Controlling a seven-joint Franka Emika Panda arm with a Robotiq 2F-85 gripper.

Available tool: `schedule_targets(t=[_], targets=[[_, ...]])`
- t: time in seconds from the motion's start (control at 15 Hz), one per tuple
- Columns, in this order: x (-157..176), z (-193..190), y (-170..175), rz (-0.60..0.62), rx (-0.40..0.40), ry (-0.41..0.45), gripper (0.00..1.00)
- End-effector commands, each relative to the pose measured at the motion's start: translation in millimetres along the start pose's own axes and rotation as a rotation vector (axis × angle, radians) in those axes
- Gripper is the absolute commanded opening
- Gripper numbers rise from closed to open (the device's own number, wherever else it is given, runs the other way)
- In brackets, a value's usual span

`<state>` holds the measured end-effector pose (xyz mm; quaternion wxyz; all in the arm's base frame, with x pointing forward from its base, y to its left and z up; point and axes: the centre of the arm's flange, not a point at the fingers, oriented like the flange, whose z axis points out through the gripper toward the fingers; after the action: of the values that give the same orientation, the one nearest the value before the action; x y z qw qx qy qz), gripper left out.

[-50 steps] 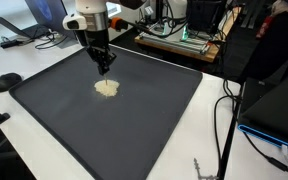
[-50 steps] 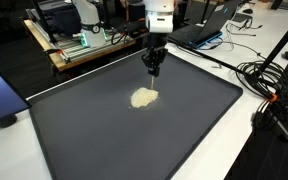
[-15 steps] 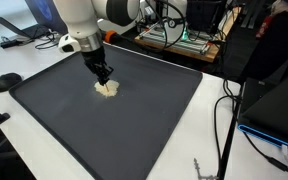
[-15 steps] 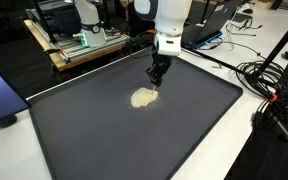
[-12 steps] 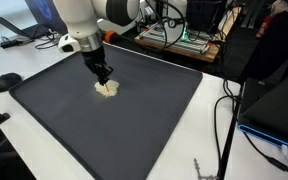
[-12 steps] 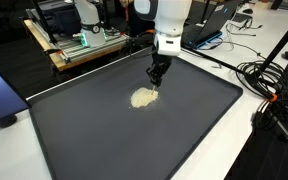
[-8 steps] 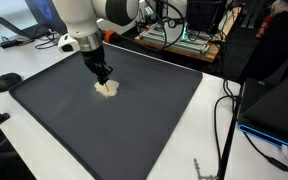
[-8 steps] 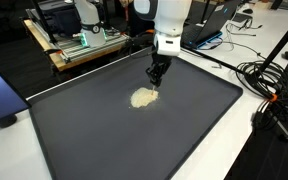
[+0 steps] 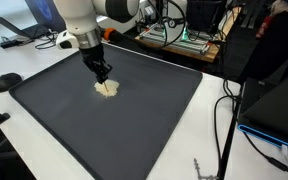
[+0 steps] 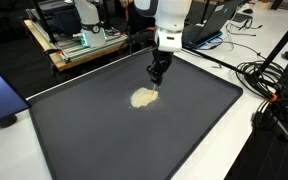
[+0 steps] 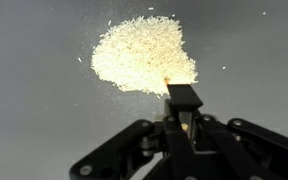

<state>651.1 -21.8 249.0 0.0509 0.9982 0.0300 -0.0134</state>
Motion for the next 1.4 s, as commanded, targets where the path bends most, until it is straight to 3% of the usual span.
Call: schedule_targets(t=[0.0,0.33,0.8,1.33], targets=[[-10,-17,0,0.005,-0.022,0.004,0.03],[-8,-34,-18,0.006,-0.068,0.029,0.03],[-6,-44,-84,-0.021,-0.278,0.067,0.03],[3,-43,-162,-0.016,-0.527,0.034,0.03]])
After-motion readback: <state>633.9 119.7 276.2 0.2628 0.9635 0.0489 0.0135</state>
